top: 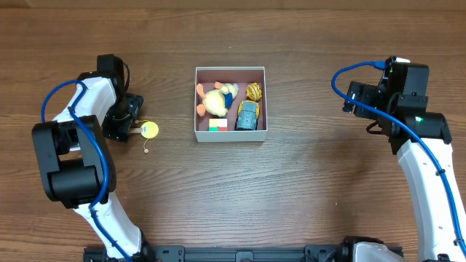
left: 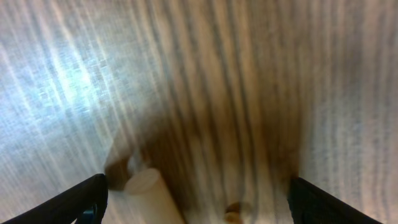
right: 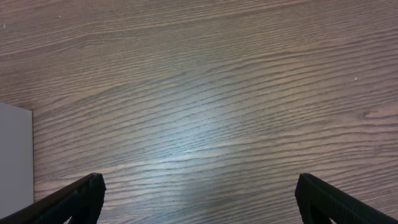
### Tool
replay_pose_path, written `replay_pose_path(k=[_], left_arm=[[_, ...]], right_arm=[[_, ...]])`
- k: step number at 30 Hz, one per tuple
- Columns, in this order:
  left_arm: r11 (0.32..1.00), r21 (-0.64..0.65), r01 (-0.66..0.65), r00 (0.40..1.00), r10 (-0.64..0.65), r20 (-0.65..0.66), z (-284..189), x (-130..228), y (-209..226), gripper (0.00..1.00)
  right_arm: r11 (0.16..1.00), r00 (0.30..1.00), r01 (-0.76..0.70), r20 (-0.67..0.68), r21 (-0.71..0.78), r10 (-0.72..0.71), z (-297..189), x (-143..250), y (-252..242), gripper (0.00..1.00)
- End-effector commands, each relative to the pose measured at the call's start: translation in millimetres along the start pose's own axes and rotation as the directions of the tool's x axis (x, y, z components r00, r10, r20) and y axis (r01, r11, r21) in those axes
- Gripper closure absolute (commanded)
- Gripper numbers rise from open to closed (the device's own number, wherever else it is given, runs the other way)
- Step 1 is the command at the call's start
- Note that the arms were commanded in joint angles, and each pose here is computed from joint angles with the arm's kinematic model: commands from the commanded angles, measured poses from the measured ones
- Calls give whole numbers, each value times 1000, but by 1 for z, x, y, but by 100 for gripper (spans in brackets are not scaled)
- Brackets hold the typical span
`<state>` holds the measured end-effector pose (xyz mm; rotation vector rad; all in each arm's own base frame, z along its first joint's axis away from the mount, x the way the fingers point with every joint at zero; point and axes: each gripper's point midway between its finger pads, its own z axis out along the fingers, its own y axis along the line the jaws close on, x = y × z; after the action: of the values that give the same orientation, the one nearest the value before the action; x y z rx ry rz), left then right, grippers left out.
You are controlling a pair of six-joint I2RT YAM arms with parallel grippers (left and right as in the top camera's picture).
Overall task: Pack container
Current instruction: 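Lower the left gripper and close it on the lollipop stick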
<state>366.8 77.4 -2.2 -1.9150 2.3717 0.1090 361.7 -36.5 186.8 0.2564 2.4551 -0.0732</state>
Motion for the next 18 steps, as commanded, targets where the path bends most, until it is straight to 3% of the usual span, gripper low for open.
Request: replay_pose_path(k=[1, 18], left_arm=[[998, -61, -21, 999, 18, -42, 23, 12, 19, 8], [999, -33, -17, 977, 10, -214, 24, 44, 20, 15]], right_arm=[[1000, 1000, 4, 12, 14, -4, -1, -3, -3, 0], [1000, 1000, 4, 12, 14, -4, -1, -3, -3, 0]])
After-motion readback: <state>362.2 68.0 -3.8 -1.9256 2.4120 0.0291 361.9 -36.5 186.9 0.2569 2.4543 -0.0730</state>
